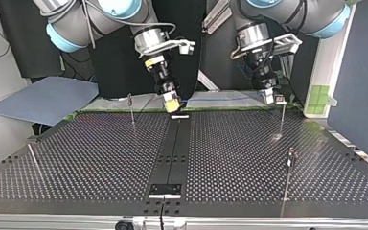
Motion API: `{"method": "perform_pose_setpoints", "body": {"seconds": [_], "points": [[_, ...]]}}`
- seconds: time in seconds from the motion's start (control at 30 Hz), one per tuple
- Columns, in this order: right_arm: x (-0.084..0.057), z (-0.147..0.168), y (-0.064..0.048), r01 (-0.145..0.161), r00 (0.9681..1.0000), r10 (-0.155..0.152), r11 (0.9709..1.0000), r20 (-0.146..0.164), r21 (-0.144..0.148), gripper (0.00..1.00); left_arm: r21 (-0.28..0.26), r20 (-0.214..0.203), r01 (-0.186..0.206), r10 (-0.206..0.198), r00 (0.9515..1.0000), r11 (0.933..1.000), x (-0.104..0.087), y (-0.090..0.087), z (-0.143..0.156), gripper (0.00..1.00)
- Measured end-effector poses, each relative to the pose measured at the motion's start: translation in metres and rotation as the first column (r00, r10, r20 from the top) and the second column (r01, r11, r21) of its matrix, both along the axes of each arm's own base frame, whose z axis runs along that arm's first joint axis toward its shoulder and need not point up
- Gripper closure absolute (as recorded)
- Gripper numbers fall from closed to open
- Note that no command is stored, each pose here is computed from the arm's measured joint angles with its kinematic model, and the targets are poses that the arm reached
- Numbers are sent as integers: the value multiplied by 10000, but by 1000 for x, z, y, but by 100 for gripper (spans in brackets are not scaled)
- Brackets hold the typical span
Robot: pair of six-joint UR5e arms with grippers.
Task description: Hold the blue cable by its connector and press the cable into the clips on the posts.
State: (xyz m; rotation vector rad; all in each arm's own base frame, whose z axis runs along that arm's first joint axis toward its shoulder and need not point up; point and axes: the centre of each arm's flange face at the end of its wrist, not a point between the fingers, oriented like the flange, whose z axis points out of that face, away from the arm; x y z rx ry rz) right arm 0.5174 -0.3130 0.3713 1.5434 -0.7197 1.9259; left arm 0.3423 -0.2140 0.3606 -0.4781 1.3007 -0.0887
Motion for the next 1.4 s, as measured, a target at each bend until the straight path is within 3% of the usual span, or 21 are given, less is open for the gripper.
{"method": "perform_pose_setpoints", "body": {"seconds": [0.33,0.57,0.77,0.9,1.17,1.4], "points": [[9,18,-5,-247,9993,251,9996,291,-132,100,130,-368,-161,165,9992,9998,13,24,8,99],[25,11,-14,-469,9986,468,9989,254,40,100,288,-481,-187,201,9986,9994,31,43,26,99],[39,-3,-21,-569,9984,568,9982,81,189,100,299,-316,-269,279,9991,9992,45,53,40,99],[48,-1,-17,-769,9970,768,9969,67,177,100,289,-203,-291,296,9994,9992,54,56,47,99],[63,27,-12,-1037,9939,1040,9946,356,-107,100,260,234,-409,403,9989,9988,62,64,69,99],[69,50,-12,-1078,9923,1094,9937,588,-301,100,292,450,-462,448,9980,9985,70,72,81,99]]}}
